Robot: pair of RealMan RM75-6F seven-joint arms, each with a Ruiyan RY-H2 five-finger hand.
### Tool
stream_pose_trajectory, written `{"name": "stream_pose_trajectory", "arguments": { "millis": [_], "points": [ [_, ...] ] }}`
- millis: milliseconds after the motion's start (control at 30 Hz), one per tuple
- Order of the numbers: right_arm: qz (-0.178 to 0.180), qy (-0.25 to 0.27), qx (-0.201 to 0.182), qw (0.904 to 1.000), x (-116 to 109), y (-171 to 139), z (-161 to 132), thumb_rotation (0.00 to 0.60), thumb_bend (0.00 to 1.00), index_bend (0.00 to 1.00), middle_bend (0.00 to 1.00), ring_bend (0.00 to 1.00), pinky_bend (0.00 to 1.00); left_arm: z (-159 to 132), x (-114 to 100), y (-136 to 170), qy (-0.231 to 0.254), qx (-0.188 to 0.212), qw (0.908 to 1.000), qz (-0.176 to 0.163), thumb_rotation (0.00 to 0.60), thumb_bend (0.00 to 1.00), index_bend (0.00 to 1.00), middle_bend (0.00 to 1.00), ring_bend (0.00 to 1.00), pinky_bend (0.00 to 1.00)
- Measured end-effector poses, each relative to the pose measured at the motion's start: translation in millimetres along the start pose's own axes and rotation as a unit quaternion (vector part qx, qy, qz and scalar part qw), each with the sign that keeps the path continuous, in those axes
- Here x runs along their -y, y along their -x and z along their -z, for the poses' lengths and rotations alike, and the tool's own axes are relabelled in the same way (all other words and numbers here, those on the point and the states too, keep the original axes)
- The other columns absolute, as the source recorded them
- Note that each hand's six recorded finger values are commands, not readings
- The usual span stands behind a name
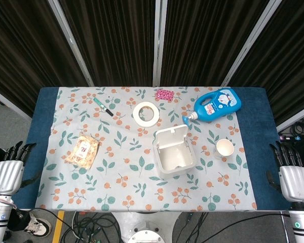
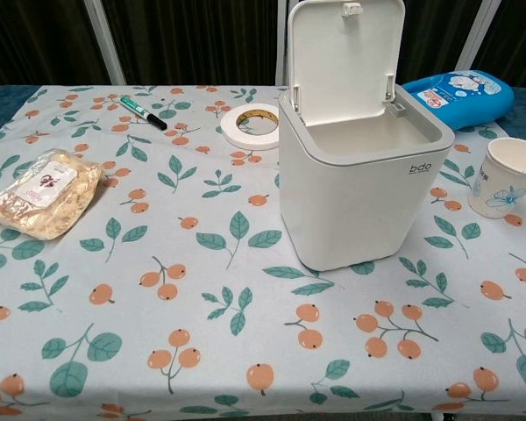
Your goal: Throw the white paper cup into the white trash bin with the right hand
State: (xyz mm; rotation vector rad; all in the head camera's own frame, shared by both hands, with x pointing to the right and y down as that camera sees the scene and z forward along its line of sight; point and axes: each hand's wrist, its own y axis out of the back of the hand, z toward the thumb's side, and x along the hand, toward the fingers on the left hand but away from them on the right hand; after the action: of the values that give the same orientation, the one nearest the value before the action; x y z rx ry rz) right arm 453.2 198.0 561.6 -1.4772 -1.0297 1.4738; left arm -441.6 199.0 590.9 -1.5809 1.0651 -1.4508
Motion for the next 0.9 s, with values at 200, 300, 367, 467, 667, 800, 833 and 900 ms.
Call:
{"name": "stream_pose_trajectory", "arguments": {
  "millis": [200,300,367,467,667,800,833,900],
  "points": [
    [-0.013,-0.003,0.002,0.9999,5.6,2.0,2.5,0.600,0.32,0.00,0.00,0.00,0.00,3.2,3.1,3.4,-0.001,-0.008,1.0000,0.004,0.600,0.23,0.13,0.14,0.03,0.12],
    [-0.019,-0.007,0.001,0.9998,7.6,5.0,2.3,0.600,0.27,0.00,0.00,0.00,0.00,4.6,4.2,3.8,0.003,-0.011,0.9999,0.004,0.600,0.23,0.14,0.14,0.03,0.12],
    [-0.024,-0.010,-0.001,0.9996,9.4,6.8,1.1,0.600,0.23,0.00,0.00,0.00,0.00,4.8,5.2,4.5,0.005,-0.012,0.9999,0.005,0.600,0.23,0.14,0.14,0.03,0.12],
    [-0.034,-0.014,-0.008,0.9993,13.2,10.7,-2.8,0.600,0.19,0.00,0.00,0.00,0.00,5.1,7.4,6.9,0.008,-0.011,0.9999,0.006,0.600,0.23,0.14,0.14,0.03,0.12],
    [-0.067,-0.012,-0.026,0.9973,23.4,27.2,-14.0,0.600,0.14,0.00,0.00,0.00,0.00,7.3,14.3,13.8,0.005,-0.009,0.9998,0.016,0.600,0.23,0.14,0.14,0.03,0.12],
    [-0.092,-0.019,-0.040,0.9948,31.2,51.3,-26.7,0.600,0.13,0.00,0.00,0.00,0.00,9.7,16.2,13.3,0.003,-0.011,0.9998,0.019,0.600,0.23,0.14,0.14,0.03,0.12],
    [-0.096,-0.022,-0.042,0.9943,33.7,56.9,-29.4,0.600,0.13,0.00,0.00,0.00,0.00,9.9,16.8,13.2,0.002,-0.011,0.9997,0.020,0.600,0.23,0.14,0.14,0.03,0.12],
    [-0.106,-0.023,-0.045,0.9930,41.0,68.8,-36.3,0.600,0.13,0.00,0.00,0.00,0.00,9.6,18.0,13.0,-0.002,-0.010,0.9997,0.021,0.600,0.23,0.14,0.14,0.03,0.12]
  ]
}}
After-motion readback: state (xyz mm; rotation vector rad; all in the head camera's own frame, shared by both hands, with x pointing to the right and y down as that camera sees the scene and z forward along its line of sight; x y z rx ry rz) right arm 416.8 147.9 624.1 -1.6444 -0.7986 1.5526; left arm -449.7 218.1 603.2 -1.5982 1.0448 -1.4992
